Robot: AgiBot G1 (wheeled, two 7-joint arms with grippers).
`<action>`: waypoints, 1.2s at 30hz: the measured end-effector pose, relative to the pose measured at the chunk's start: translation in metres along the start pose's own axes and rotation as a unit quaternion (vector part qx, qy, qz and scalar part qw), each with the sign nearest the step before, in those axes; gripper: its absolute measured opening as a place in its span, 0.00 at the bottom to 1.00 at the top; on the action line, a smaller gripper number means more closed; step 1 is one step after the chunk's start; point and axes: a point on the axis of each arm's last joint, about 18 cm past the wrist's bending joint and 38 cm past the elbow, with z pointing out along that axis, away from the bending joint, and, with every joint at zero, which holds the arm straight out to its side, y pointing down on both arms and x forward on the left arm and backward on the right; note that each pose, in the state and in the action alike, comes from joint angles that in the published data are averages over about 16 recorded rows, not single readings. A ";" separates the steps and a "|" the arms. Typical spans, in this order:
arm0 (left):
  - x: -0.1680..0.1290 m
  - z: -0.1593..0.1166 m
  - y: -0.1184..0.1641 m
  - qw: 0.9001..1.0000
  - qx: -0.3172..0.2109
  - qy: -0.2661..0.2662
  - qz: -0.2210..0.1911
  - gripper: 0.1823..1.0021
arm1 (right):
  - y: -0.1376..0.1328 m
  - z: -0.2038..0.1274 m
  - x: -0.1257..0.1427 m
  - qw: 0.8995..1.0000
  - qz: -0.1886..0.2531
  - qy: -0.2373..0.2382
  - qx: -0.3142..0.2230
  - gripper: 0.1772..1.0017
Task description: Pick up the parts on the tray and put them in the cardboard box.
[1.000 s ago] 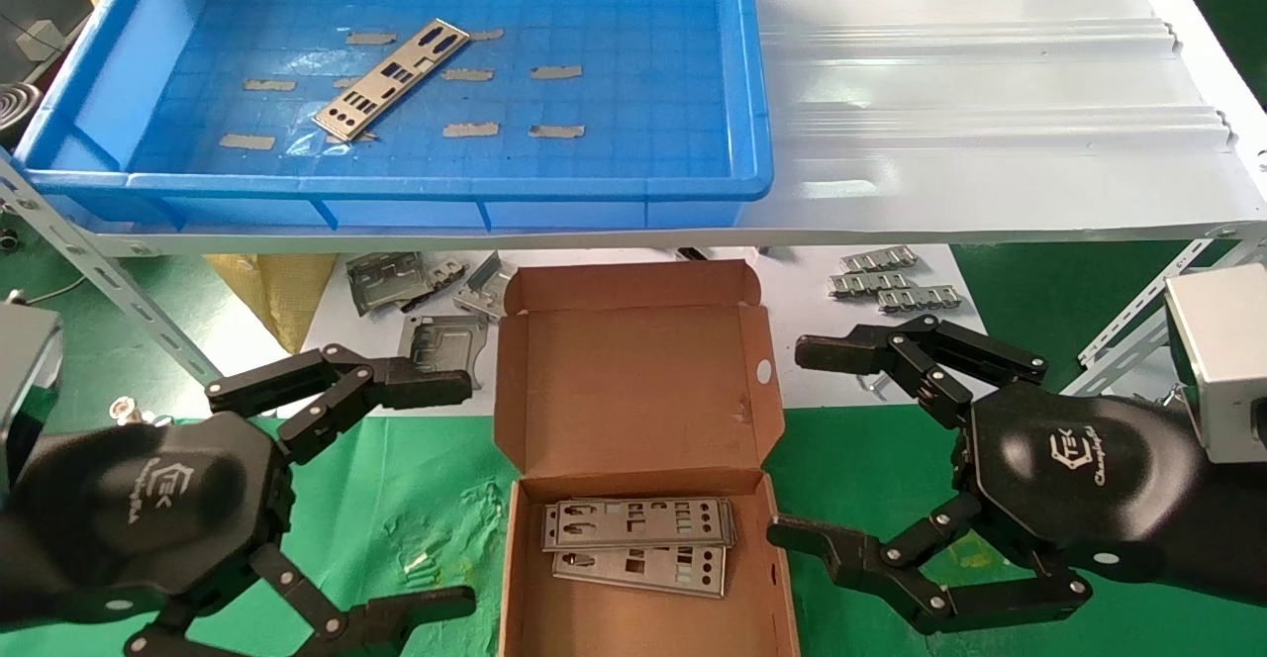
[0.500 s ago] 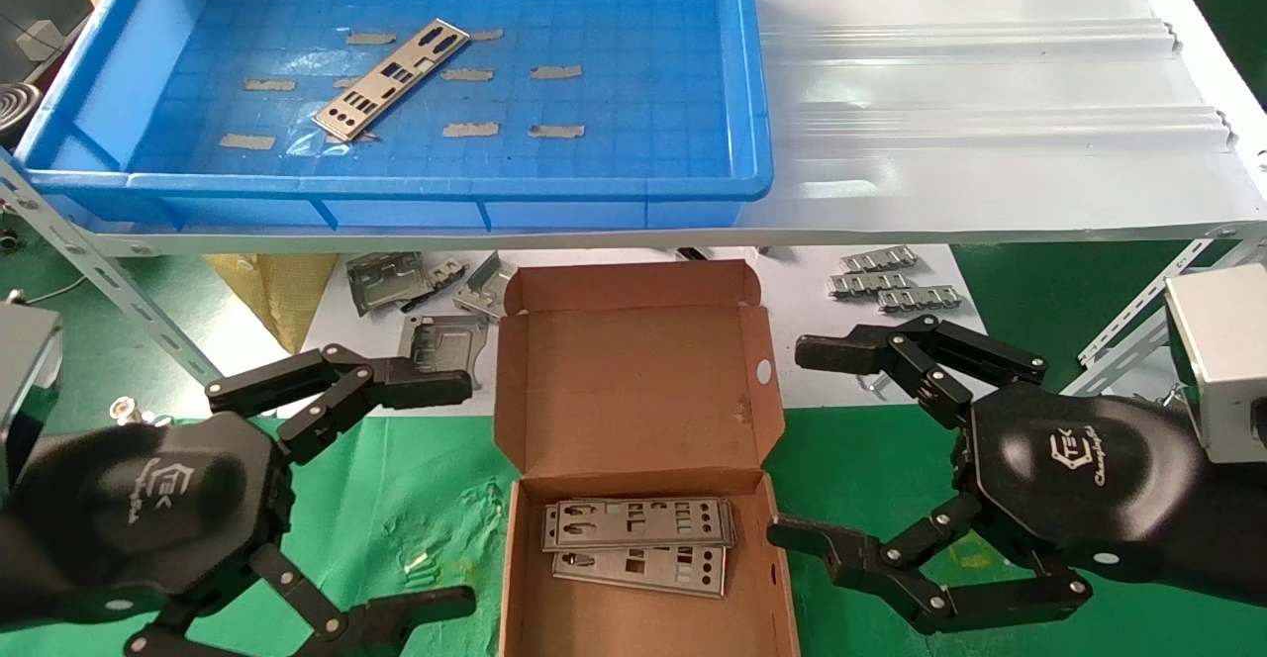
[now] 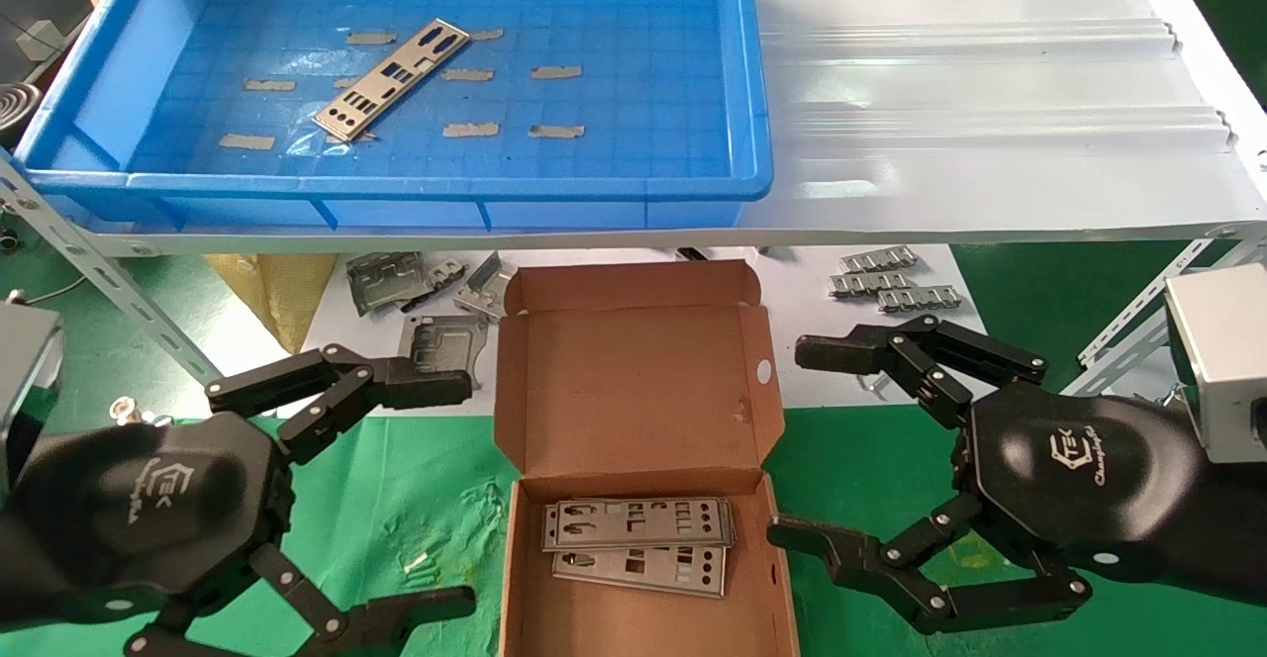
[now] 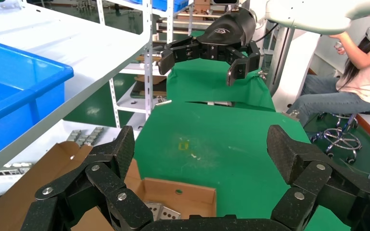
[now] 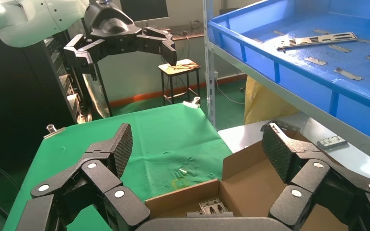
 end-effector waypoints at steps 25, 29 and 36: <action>0.000 0.000 0.000 1.000 0.000 0.000 0.000 1.00 | 0.000 0.000 0.000 1.000 0.000 0.000 0.000 1.00; 0.000 0.000 0.000 1.000 0.000 0.000 0.000 1.00 | 0.000 0.000 0.000 1.000 0.000 0.000 0.000 1.00; 0.000 0.000 0.000 1.000 0.000 0.000 0.000 1.00 | 0.000 0.000 0.000 1.000 0.000 0.000 0.000 1.00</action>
